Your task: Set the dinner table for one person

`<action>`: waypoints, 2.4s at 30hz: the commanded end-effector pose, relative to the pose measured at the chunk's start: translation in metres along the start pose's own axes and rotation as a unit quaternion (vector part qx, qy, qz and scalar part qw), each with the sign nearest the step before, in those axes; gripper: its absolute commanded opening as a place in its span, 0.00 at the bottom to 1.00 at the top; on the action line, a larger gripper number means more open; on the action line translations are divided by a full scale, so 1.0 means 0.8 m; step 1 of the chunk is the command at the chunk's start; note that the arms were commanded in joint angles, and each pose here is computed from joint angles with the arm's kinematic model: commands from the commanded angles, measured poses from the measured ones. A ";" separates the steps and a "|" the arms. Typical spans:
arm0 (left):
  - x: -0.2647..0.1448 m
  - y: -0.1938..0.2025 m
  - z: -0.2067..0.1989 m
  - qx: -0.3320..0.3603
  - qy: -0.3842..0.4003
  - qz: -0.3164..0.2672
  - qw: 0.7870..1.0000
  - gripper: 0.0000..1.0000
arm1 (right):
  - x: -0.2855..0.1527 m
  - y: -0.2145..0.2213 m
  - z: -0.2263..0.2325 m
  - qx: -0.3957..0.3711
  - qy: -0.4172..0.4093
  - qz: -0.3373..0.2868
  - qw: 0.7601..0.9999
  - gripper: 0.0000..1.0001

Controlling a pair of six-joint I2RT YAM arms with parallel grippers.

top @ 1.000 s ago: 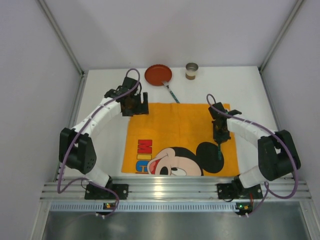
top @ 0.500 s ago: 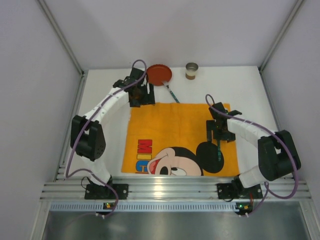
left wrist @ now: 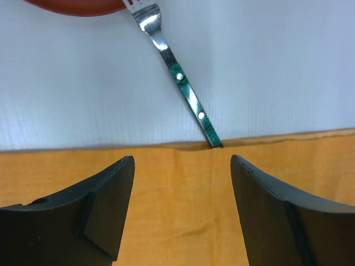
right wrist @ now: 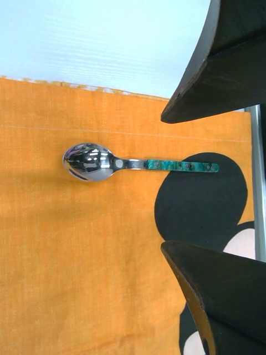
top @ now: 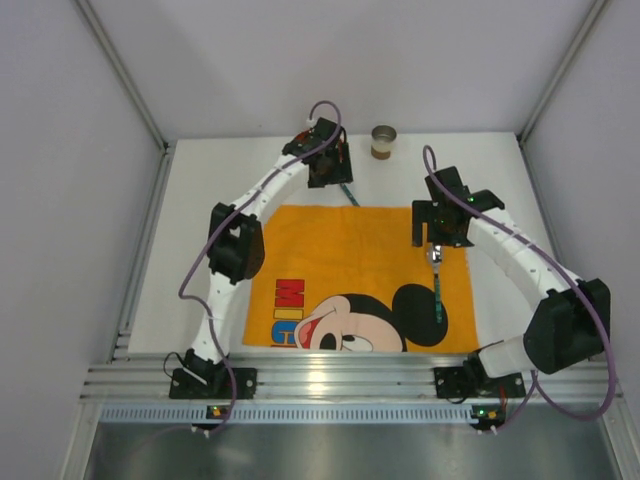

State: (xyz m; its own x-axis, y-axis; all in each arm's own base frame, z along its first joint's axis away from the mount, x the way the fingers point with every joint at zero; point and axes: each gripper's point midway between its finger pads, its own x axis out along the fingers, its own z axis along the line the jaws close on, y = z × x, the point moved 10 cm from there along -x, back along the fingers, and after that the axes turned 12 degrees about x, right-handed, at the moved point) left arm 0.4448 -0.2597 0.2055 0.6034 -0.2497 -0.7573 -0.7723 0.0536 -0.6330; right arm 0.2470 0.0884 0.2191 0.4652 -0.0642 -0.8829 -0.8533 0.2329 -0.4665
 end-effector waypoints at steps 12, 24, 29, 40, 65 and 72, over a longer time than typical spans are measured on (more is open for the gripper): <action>0.112 0.031 -0.024 -0.060 -0.144 -0.033 0.987 0.78 | -0.018 0.012 -0.015 -0.004 0.010 0.020 1.000 0.86; 0.160 0.037 -0.037 -0.043 -0.140 -0.076 0.986 0.76 | -0.006 0.018 -0.014 -0.022 0.009 0.045 0.999 0.84; 0.175 0.050 -0.013 -0.078 -0.129 -0.039 0.988 0.53 | 0.006 0.017 -0.013 -0.026 0.009 0.055 0.998 0.84; 0.176 0.036 0.013 -0.113 -0.081 -0.047 0.989 0.01 | 0.022 0.016 -0.007 -0.037 0.009 0.074 0.997 0.83; -0.078 -0.088 0.074 -0.027 -0.026 -0.184 0.982 0.00 | 0.048 -0.095 0.082 -0.032 -0.041 0.027 0.998 0.86; -0.153 0.064 0.109 0.024 -0.041 -0.079 0.996 0.00 | 0.054 -0.102 0.101 -0.028 -0.076 0.039 0.996 0.88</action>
State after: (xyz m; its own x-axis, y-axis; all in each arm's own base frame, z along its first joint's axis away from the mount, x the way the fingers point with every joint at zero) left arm 0.3917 -0.1570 0.2771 0.8080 -0.1695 -0.5643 -0.5776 -0.0380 -0.8155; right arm 0.3465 0.1343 0.2057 0.3781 0.0324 -0.9252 -0.9146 0.1677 -0.3679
